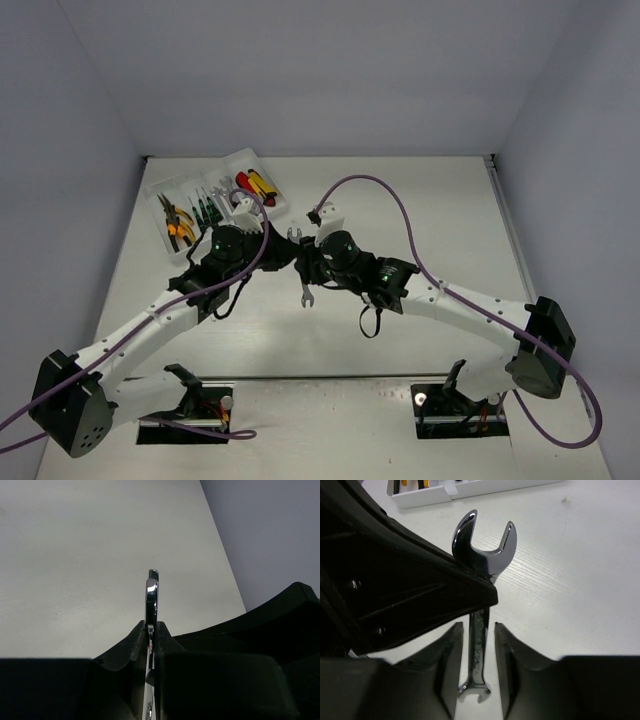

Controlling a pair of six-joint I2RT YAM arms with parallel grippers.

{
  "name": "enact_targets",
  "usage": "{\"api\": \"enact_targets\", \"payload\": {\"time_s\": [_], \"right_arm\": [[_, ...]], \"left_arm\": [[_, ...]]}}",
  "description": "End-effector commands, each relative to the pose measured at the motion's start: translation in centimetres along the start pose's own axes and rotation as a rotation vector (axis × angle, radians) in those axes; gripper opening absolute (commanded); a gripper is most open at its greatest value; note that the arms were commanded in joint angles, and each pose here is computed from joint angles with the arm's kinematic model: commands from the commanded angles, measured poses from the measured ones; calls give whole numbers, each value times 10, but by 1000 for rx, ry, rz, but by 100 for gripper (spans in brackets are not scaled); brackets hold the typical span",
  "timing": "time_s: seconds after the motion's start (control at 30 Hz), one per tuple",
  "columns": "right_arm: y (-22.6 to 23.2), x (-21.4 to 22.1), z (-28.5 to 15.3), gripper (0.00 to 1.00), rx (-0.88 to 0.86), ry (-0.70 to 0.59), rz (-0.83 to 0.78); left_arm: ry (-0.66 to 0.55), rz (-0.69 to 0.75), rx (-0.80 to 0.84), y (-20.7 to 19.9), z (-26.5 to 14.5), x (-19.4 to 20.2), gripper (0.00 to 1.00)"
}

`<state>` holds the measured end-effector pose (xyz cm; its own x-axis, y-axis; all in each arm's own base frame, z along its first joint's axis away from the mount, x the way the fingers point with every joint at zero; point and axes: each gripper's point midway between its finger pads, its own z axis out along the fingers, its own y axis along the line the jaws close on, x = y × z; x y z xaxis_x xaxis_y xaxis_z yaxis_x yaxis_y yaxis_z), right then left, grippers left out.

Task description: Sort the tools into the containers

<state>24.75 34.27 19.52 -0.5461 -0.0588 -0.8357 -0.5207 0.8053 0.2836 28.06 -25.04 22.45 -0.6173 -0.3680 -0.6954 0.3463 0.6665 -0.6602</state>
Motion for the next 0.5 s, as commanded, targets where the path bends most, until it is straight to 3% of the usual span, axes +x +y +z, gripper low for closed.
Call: {"api": "enact_targets", "payload": {"time_s": [0.0,0.03,0.1,0.17,0.3,0.47], "right_arm": [[-4,-37,-14,49,-8,-138,66],[-5,-37,-15,50,-6,-139,67],[-18,-38,-22,62,14,-154,79],[-30,-38,-28,69,36,-165,88],[-63,-35,-43,72,95,-184,112],[-92,-20,-58,74,152,-182,102]], "left_arm": [[-173,24,13,-13,1,-53,0],[-179,22,5,-10,1,-55,0],[-190,19,-24,3,6,-67,0],[-214,8,-72,24,10,-86,0],[-247,-12,-177,79,17,-123,0],[-324,-10,-258,134,22,-197,0]]}}
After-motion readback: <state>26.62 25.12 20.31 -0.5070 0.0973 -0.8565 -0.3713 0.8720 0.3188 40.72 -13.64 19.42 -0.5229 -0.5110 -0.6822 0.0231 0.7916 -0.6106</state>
